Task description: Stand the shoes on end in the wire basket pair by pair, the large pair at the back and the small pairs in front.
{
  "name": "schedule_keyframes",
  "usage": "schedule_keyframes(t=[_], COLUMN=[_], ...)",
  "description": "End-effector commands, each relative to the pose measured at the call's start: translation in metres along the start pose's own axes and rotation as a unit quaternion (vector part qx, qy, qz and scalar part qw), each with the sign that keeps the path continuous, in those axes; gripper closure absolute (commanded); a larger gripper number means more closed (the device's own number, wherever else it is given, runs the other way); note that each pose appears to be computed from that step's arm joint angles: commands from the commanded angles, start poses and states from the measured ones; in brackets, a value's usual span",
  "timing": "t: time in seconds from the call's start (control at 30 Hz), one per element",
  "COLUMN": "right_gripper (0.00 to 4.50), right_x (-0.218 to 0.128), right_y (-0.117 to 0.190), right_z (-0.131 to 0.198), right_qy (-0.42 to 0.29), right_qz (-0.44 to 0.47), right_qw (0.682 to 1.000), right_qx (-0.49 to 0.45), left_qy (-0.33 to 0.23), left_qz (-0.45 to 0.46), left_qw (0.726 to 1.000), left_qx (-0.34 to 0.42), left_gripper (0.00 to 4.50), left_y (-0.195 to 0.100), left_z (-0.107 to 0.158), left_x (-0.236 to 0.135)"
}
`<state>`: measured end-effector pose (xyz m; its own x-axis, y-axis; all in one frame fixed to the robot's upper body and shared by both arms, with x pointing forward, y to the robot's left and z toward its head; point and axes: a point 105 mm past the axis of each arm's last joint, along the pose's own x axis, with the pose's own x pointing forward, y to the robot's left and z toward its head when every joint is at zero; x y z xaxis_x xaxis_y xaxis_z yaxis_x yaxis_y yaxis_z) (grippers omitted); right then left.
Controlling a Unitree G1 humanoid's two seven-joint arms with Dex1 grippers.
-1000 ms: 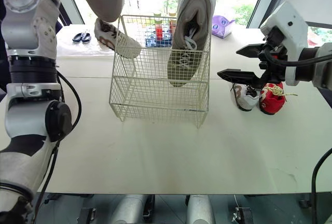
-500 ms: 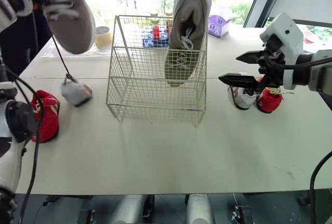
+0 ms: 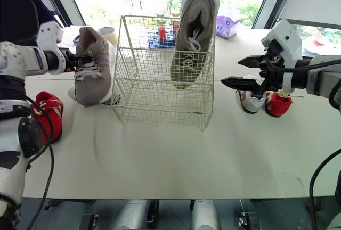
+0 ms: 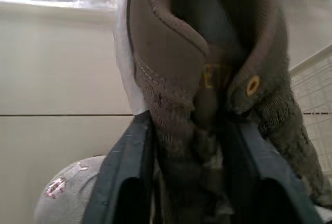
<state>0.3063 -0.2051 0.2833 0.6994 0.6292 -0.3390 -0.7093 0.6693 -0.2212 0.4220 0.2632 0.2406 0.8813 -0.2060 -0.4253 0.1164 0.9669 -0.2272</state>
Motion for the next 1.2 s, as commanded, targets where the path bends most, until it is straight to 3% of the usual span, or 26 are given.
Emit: schedule_keyframes(t=[0.03,0.07,0.1,0.17,0.27,0.4,0.57,0.8,1.0,1.2], right_gripper=[0.0,0.0,0.0,0.0,0.0,0.0,0.0,0.0,0.0,0.0], right_x=[-0.007,-0.007,-0.008,-0.009,-0.007,-0.005,-0.002,-0.004,0.0,-0.003], right_y=[-0.001,0.0,0.001,0.001,0.002,0.002,0.002,0.009,0.014,0.017], right_z=[0.013,0.013,0.012,0.012,0.009,0.005,0.006,0.006,-0.006,-0.007], right_qy=[-0.027,-0.027,-0.027,-0.027,-0.027,-0.026,-0.028,-0.026,-0.03,-0.031], right_qz=[-0.014,-0.014,-0.015,-0.017,-0.02,-0.022,-0.021,-0.018,-0.031,-0.042], right_qw=[0.999,0.999,0.999,0.999,0.999,0.999,0.999,0.999,0.999,0.999], right_qx=[-0.024,-0.023,-0.022,-0.02,-0.018,-0.014,-0.014,-0.019,-0.004,-0.004], left_qy=[0.005,0.012,0.007,-0.011,-0.024,-0.054,-0.055,-0.041,-0.014,0.004], left_qz=[-0.015,-0.022,-0.026,-0.036,-0.041,-0.005,-0.024,-0.061,-0.043,-0.006], left_qw=[1.0,1.0,1.0,0.995,0.991,0.995,0.998,0.997,0.999,1.0], left_qx=[-0.003,0.0,0.015,0.097,0.122,0.083,0.036,-0.027,-0.004,0.006], left_gripper=[0.79,0.21,0.02,0.02,0.02,0.02,0.02,0.02,0.02,0.02], left_y=[-0.003,-0.004,-0.004,-0.004,0.002,0.027,0.029,0.023,0.007,0.008], left_z=[-0.001,-0.002,0.003,0.015,0.028,0.051,0.059,0.05,0.036,0.011], left_x=[0.008,0.008,0.005,-0.005,-0.021,-0.048,-0.059,-0.053,-0.02,0.01])
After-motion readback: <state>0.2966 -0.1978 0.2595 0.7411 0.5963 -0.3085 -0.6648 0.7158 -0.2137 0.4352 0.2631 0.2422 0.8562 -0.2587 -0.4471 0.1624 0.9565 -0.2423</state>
